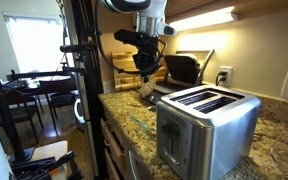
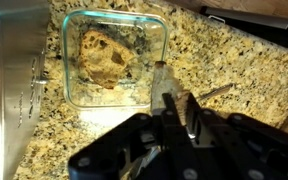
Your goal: Put a slice of bread in the left slot of the toaster
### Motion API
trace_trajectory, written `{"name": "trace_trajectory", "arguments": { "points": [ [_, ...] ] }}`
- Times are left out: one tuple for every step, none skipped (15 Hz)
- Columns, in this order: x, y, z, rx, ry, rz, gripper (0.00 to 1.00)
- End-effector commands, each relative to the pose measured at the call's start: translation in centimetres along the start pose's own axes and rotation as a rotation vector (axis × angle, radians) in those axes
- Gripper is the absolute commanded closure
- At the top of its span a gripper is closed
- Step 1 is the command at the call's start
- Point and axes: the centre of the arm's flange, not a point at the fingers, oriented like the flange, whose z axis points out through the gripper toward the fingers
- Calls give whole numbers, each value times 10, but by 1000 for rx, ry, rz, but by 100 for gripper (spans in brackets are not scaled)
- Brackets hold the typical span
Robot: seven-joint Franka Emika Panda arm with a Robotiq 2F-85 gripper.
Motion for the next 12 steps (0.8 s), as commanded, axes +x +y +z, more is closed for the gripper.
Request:
{"name": "trace_trajectory", "arguments": {
  "points": [
    [-19, 1, -13, 3, 46, 10, 94],
    [-20, 3, -15, 2, 52, 13, 94],
    [-20, 4, -17, 1, 56, 17, 94],
    [-20, 6, -19, 0, 62, 21, 94],
    [-20, 8, -21, -2, 67, 26, 94],
    [-19, 10, -22, -3, 71, 31, 94],
    [-19, 12, -24, -6, 75, 37, 94],
    [-19, 14, -25, -9, 78, 41, 94],
    [-19, 16, -26, -11, 81, 45, 94],
    [-19, 17, -27, -13, 84, 49, 94],
    [-19, 19, -28, -16, 89, 53, 94],
    [-19, 20, -29, -18, 93, 55, 94]
  ]
}}
